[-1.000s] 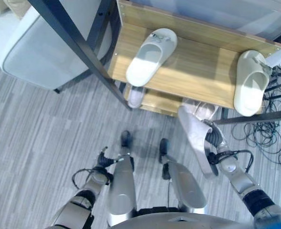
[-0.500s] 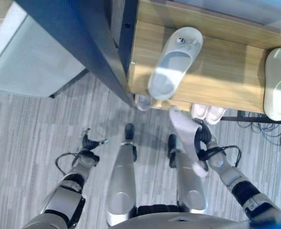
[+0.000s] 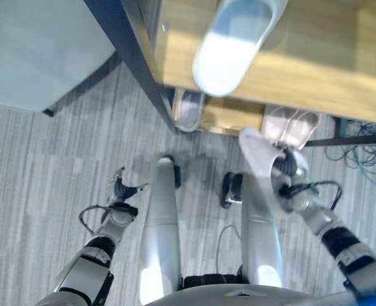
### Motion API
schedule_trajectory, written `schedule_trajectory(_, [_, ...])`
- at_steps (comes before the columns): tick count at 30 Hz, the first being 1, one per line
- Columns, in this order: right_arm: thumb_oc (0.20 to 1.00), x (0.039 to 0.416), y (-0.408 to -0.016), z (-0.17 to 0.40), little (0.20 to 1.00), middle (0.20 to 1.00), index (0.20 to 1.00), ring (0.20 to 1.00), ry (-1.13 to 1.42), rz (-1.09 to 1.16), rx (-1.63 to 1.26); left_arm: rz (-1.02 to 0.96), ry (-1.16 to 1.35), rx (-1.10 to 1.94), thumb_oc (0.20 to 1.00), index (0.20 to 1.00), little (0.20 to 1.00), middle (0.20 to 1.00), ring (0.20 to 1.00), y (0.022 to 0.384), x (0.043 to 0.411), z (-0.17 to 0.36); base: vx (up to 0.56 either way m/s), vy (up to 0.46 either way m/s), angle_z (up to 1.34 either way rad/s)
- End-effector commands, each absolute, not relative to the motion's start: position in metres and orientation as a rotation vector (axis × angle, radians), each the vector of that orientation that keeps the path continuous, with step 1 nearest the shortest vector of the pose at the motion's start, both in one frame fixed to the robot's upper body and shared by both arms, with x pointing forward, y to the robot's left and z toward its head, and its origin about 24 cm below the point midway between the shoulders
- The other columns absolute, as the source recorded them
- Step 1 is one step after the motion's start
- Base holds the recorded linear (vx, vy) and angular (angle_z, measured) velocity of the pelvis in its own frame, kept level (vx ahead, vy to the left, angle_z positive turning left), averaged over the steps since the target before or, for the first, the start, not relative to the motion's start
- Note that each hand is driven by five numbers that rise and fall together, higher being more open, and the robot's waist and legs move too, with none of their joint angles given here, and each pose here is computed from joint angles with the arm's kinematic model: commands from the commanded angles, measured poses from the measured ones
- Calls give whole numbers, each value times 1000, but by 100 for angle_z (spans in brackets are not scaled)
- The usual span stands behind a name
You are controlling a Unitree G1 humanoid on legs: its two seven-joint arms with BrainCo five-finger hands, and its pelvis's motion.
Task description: Arrange the slippers neatly on the shoe rack.
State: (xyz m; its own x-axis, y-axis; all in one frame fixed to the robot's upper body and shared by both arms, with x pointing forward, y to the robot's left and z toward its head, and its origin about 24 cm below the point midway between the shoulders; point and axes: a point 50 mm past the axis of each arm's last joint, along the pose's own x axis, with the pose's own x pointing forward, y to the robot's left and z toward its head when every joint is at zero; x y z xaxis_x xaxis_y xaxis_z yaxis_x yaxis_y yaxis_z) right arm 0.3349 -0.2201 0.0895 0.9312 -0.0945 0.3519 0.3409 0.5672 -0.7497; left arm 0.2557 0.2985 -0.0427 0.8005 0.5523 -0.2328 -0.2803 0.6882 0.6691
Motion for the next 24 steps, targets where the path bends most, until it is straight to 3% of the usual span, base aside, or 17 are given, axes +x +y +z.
schedule_trajectory(1, [200,339,-235,139,200,200,200,200,-460,-411,-760,607,435,605,1000,1000,1000,1000,1000,313,245,-41,86,-51,0])
schedule_trajectory(4, [200,360,-215,235,200,200,200,200,-730,-381,-693,807,369,541,1000,1000,1000,1000,1000,359,247,-6,151,-53,0])
schedule_trajectory(6, [200,363,-209,252,200,200,200,200,-763,-371,-686,847,316,503,1000,1000,1000,1000,1000,365,252,7,133,-5,-12])
schedule_trajectory(13, [200,366,-165,284,200,200,200,200,-866,-243,-672,796,271,420,1000,1000,1000,1000,1000,341,242,-9,82,-39,1])
schedule_trajectory(17, [200,375,-164,287,200,200,200,200,-828,-269,-703,704,319,441,1000,1000,1000,1000,1000,319,238,-28,30,-15,8])
schedule_trajectory(20, [200,382,-166,291,200,200,200,200,-799,-297,-647,694,354,434,1000,1000,1000,1000,1000,316,238,-34,27,-1,-1])
schedule_trajectory(24, [200,390,-136,321,200,200,200,200,-834,-271,-694,681,415,457,1000,1000,1000,1000,1000,318,236,-42,9,2,1])
